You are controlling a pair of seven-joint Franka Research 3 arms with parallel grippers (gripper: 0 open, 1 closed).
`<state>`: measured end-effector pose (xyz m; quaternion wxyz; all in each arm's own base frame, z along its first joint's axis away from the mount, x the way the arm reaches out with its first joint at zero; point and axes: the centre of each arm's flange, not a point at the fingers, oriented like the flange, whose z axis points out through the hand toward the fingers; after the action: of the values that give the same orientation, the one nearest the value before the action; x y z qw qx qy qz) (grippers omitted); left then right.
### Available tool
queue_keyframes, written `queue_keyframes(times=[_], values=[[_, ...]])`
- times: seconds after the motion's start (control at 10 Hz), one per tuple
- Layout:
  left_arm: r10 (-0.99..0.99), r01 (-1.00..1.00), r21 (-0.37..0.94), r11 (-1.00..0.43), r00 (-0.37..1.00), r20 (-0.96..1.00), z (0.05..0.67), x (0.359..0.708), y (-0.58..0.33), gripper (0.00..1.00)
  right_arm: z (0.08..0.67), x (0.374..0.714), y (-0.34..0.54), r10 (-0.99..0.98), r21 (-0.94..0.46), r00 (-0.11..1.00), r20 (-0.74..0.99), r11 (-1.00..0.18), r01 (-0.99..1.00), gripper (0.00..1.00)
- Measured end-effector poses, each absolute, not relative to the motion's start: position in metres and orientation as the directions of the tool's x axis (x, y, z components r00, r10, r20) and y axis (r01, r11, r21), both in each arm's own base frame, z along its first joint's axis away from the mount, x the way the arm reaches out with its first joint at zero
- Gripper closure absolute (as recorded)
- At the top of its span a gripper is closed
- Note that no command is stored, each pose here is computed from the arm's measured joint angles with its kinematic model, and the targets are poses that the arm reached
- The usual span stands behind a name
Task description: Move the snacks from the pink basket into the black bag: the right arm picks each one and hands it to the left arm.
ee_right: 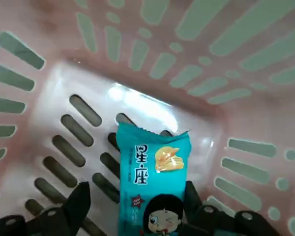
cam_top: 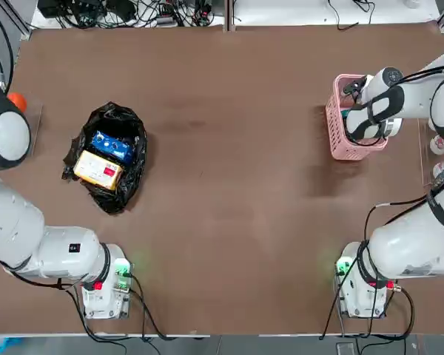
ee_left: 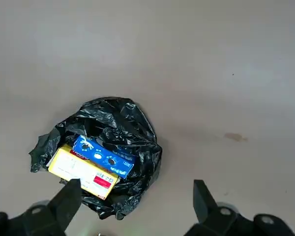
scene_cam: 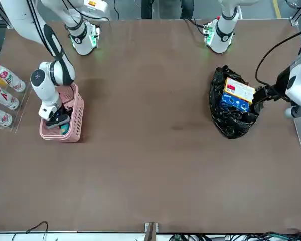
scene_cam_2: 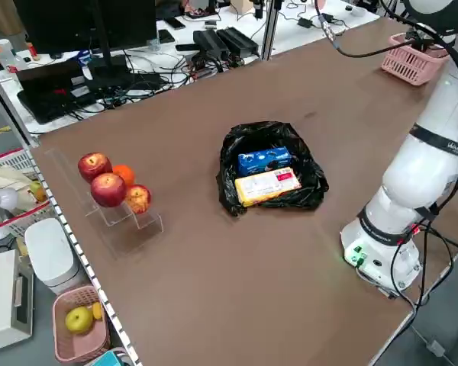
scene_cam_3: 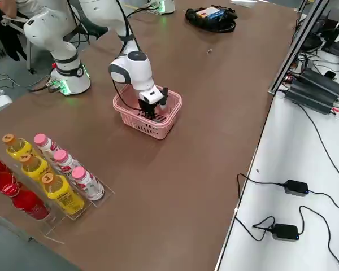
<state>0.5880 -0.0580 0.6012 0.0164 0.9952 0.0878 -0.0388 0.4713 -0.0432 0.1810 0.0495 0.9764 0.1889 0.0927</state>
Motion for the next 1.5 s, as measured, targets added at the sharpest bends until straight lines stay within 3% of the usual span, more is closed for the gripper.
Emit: queue_keyframes(times=[0.3, 0.9, 1.5], values=[[0.174, 0.177, 0.025, -0.984, 0.981, -0.082, 0.6, 0.588, -0.058, 0.0, 0.18, 0.471, -0.044, 0.377, 0.131, 0.912, 0.161, -0.924, 0.359, 0.37], [0.188, 0.191, 0.025, -0.981, 0.979, -0.084, 0.599, 0.59, -0.046, 0.0, 0.18, 0.471, -0.043, 0.379, 0.131, 0.911, 0.162, -0.923, 0.361, 0.68], [0.205, 0.208, 0.024, -0.978, 0.975, -0.088, 0.598, 0.59, -0.035, 0.0, 0.184, 0.473, -0.042, 0.38, 0.125, 0.913, 0.145, -0.923, 0.364, 0.71]])
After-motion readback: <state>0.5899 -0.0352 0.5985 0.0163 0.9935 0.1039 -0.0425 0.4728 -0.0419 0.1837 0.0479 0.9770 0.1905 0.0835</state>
